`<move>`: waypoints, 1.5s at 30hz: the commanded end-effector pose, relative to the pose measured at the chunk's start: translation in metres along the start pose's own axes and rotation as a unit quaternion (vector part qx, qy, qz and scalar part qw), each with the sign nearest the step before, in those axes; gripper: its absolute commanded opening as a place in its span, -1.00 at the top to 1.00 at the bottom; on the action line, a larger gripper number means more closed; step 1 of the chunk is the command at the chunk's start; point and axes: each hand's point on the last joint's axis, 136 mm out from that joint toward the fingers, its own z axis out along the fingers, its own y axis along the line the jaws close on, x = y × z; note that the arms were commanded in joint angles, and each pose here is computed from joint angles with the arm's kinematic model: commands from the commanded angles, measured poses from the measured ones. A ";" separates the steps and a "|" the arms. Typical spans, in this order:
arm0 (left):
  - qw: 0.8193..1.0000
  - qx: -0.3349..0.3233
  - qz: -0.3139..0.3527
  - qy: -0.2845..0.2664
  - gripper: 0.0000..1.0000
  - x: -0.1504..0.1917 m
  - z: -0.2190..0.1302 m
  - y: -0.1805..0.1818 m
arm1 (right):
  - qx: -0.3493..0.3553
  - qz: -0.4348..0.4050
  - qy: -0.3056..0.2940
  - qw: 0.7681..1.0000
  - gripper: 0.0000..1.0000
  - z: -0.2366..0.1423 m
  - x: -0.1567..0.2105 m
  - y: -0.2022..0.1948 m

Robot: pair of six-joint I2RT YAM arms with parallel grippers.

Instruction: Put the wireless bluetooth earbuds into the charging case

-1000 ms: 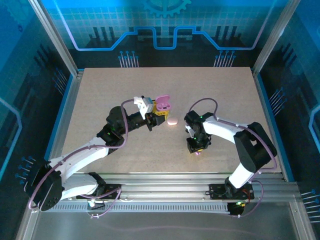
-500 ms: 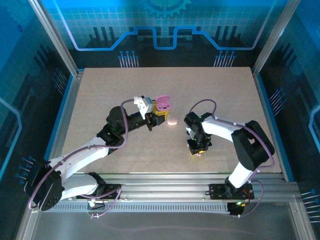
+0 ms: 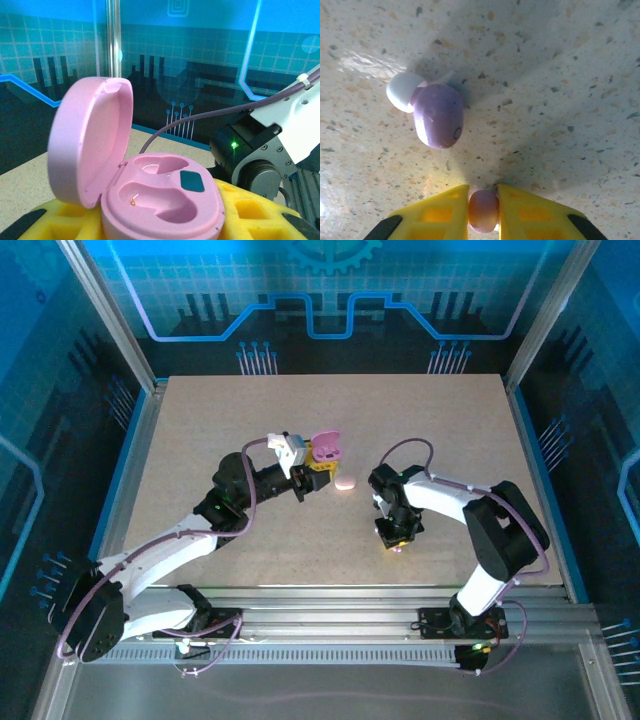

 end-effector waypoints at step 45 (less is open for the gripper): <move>0.998 0.054 0.019 0.005 0.19 0.033 0.011 -0.005 | -0.566 -0.067 -0.235 0.788 0.56 -0.308 -0.075 0.129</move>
